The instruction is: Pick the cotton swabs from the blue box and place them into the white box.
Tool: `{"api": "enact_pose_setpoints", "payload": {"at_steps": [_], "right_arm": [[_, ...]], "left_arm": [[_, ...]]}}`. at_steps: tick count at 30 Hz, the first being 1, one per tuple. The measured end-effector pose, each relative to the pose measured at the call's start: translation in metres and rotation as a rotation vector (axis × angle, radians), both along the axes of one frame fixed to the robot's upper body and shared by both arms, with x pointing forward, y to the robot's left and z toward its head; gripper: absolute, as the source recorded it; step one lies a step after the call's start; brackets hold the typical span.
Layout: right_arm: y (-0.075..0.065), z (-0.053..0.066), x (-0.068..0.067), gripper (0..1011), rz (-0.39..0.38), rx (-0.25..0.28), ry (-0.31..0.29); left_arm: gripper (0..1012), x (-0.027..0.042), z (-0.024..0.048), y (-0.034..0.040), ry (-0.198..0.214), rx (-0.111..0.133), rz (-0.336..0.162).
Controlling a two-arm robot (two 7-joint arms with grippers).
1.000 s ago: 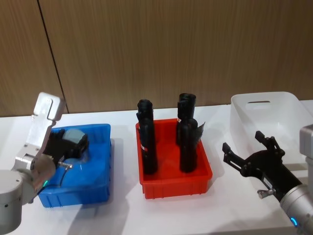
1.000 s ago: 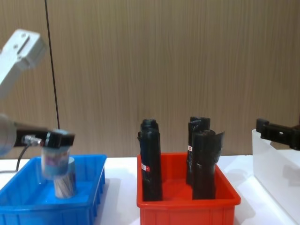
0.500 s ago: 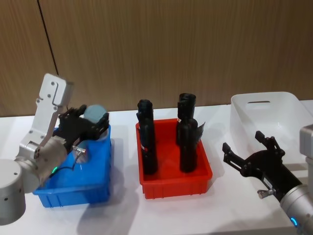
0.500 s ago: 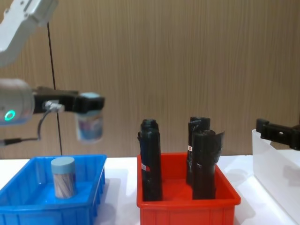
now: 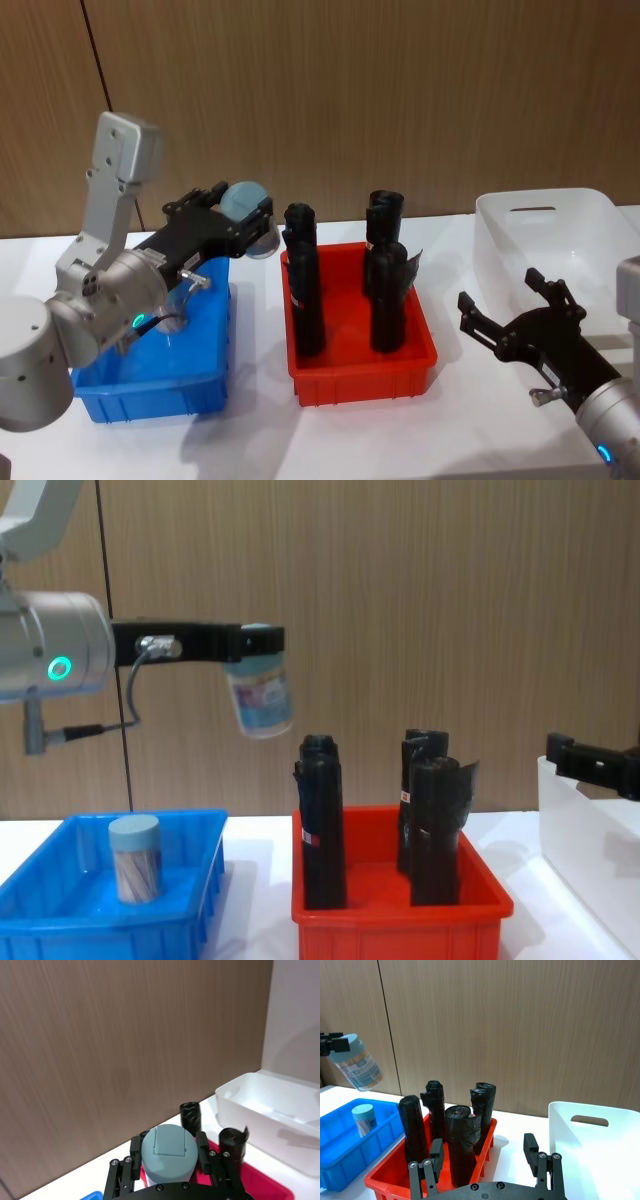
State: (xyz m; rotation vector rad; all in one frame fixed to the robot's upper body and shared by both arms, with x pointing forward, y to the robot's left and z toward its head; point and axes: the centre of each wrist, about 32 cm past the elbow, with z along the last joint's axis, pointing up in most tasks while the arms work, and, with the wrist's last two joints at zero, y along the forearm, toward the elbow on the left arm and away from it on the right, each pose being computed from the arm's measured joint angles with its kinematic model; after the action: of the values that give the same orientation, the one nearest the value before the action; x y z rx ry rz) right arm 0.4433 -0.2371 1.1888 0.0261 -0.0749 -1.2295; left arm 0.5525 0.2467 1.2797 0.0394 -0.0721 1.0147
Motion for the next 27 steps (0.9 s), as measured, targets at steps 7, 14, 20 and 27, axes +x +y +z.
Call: {"api": "enact_pose_setpoints", "payload": {"at_steps": [7, 14, 20, 27], "right_arm": [[0.0, 0.0, 0.0, 1002, 0.0, 0.0, 0.0], [0.0, 0.0, 0.0, 1002, 0.0, 0.0, 0.0], [0.0, 0.0, 0.0, 1002, 0.0, 0.0, 0.0], [0.0, 0.0, 0.0, 1002, 0.0, 0.0, 0.0]], "left_arm": [[665, 0.0053, 0.0113, -0.0053, 0.031, -0.029, -0.05], [664, 0.0115, 0.0205, -0.0109, 0.073, -0.029, -0.088], [664, 0.0169, 0.0273, -0.0168, 0.1, -0.022, -0.123], [665, 0.0253, 0.0352, -0.0247, 0.126, -0.011, -0.19]]}}
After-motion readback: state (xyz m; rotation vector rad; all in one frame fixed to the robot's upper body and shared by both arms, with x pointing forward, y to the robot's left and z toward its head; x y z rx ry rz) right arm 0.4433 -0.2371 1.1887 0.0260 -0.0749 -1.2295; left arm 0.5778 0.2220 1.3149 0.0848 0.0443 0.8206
